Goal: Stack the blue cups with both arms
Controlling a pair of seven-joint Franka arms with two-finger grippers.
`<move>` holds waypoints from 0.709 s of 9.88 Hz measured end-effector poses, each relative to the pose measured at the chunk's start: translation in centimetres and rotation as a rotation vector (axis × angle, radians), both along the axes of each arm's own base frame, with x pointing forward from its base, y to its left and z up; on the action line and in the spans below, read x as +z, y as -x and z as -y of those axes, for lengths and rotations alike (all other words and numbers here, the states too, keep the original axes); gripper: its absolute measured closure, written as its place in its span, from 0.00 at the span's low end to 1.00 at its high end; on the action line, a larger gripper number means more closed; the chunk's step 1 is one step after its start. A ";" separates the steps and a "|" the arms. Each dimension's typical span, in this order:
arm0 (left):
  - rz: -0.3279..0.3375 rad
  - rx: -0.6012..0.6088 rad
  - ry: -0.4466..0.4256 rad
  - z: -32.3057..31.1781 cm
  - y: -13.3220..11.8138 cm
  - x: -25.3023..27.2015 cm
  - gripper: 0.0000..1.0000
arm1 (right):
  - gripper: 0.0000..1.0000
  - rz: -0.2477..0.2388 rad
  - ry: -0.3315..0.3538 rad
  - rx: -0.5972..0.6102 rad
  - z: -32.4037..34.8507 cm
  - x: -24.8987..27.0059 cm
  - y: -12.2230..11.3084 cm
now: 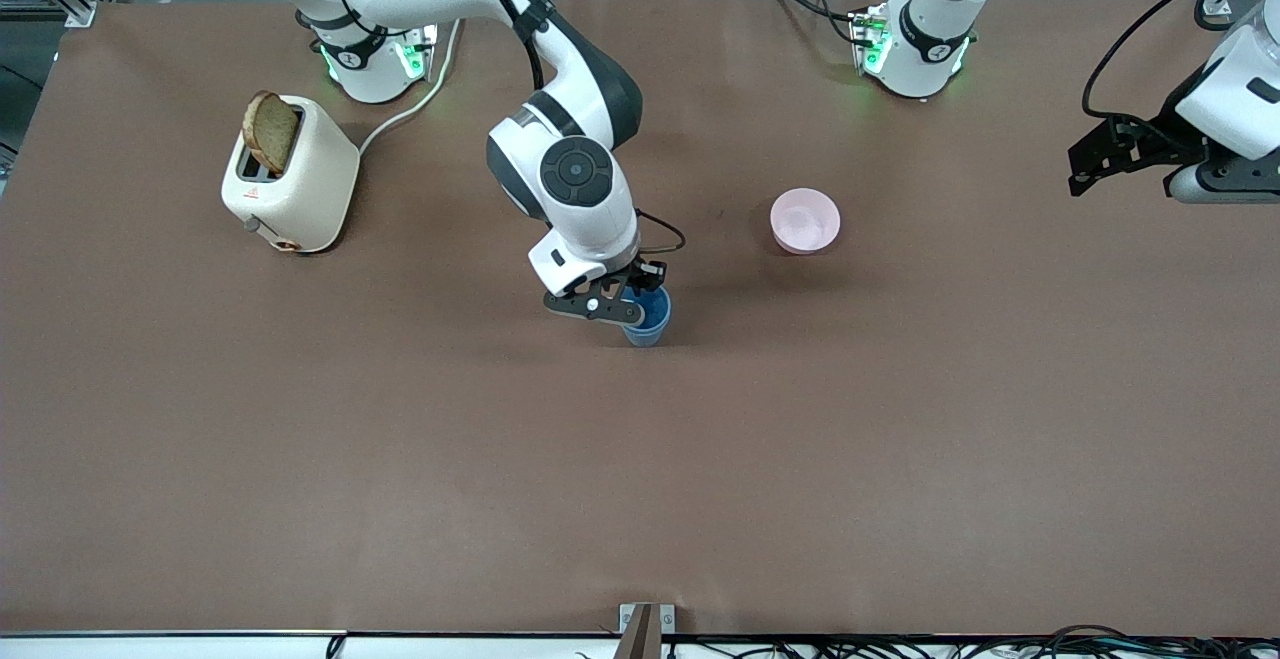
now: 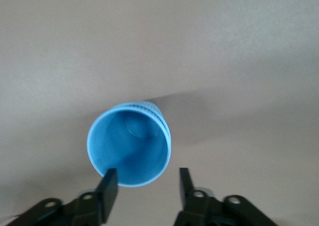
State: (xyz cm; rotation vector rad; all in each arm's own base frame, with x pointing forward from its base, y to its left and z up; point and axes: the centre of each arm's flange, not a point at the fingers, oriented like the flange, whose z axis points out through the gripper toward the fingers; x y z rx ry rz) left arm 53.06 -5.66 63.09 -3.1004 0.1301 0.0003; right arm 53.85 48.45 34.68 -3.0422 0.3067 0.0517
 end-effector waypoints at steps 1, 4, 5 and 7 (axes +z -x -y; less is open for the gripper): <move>-0.006 -0.005 -0.001 0.1 0.1 0.0 0.00 | 0.22 0.048 -0.003 0.000 0.3 1.9 -1.0; -0.009 -0.006 -0.001 0.1 0.1 -0.1 0.00 | 0.00 0.120 0.055 -0.057 9.8 14.2 -4.9; -0.009 -0.006 -0.001 0.1 0.1 0.0 0.00 | 0.00 0.100 0.082 -0.063 16.0 18.3 -5.9; -0.011 -0.005 0.025 0.4 0.2 0.0 0.00 | 0.00 0.067 0.109 -0.131 27.5 23.7 -6.9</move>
